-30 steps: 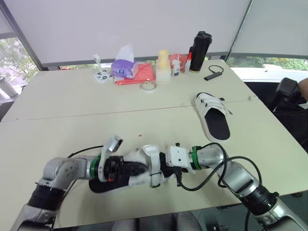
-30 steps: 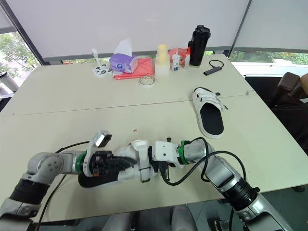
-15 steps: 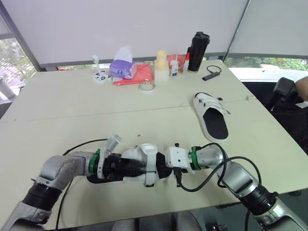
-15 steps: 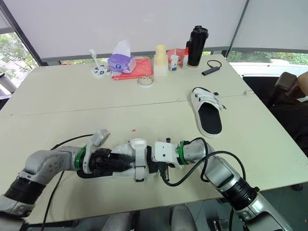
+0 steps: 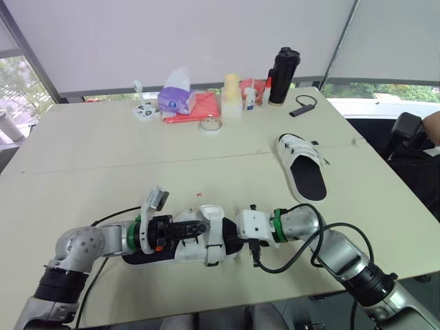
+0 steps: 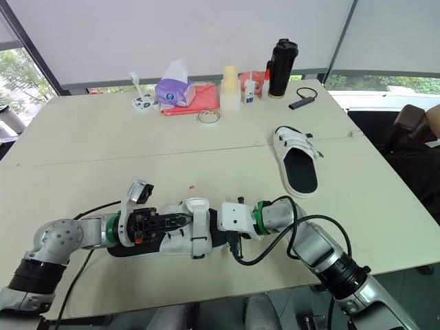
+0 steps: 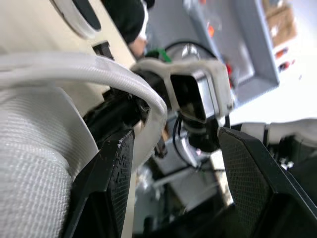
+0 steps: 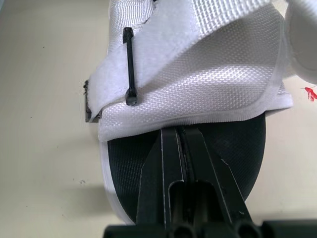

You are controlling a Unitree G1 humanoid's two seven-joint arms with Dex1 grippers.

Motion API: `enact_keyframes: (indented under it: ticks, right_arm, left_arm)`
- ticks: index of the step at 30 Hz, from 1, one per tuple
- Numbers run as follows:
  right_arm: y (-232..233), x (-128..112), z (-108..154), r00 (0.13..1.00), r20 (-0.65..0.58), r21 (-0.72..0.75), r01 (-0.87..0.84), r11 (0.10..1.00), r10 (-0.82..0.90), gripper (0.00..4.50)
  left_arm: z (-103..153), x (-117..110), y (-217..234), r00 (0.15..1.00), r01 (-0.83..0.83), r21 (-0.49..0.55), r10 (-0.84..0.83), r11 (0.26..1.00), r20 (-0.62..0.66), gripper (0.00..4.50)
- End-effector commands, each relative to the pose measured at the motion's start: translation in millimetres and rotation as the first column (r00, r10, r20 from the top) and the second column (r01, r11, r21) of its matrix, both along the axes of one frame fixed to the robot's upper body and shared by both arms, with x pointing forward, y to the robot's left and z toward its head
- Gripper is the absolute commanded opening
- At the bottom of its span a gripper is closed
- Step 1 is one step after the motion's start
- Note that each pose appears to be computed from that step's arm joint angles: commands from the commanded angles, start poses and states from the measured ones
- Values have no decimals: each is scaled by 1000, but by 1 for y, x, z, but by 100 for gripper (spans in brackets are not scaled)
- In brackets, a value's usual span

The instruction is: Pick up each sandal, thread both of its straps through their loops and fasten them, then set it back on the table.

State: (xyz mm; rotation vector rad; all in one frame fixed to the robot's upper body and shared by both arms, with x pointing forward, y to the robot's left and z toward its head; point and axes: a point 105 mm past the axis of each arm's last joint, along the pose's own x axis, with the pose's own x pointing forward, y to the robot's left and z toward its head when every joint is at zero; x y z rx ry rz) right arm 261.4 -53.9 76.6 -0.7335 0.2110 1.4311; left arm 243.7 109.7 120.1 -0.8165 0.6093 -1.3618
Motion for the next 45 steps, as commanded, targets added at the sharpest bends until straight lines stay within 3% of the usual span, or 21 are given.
enact_keyframes:
  ticks: [1, 6, 12, 14, 16, 19, 20, 21, 29, 37, 40, 45]
  right_arm:
    - [-30, -1, -43, 988, -118, -160, 84, 984, -103, 0]
    - [-30, 0, -42, 988, -116, -161, 85, 983, -104, 0]
    - [-30, 0, -43, 988, -115, -161, 87, 983, -106, 0]
    - [-30, 0, -42, 988, -115, -160, 87, 983, -106, 0]
    - [-29, 1, -42, 988, -112, -160, 87, 983, -106, 0]
    - [-29, 1, -42, 988, -111, -160, 86, 983, -105, 0]
    - [-29, 1, -42, 988, -111, -160, 86, 983, -105, 0]
    - [-29, 1, -42, 988, -112, -160, 86, 983, -105, 0]
    - [-29, 0, -43, 988, -113, -159, 88, 983, -107, 0]
    - [-28, 1, -43, 988, -111, -157, 91, 983, -109, 0]
    - [-29, 1, -43, 988, -109, -160, 91, 983, -109, 0]
    - [-31, 2, -43, 989, -105, -165, 89, 982, -107, 0]
  left_arm:
    - [9, 5, 13, 997, -68, -13, 69, 998, 33, 336]
    - [7, 2, 11, 996, -89, -54, 89, 995, 3, 340]
    - [20, 22, 18, 973, -229, -161, 223, 960, -56, 340]
    - [11, 20, 17, 971, -235, -120, 228, 965, -72, 340]
    - [6, 19, 18, 969, -240, -104, 231, 965, -87, 237]
    - [6, 20, 21, 966, -250, -113, 241, 962, -92, 117]
    - [7, 20, 21, 966, -252, -114, 242, 961, -92, 40]
    - [7, 21, 22, 966, -253, -114, 243, 961, -91, 13]
    - [5, 23, 21, 966, -256, -92, 251, 962, -61, 6]
    - [21, 26, 33, 952, -300, -74, 303, 951, 35, 6]
    - [40, 23, 38, 947, -286, -51, 290, 957, 140, 6]
    - [56, 1, 25, 922, -172, 97, 126, 980, 367, 6]
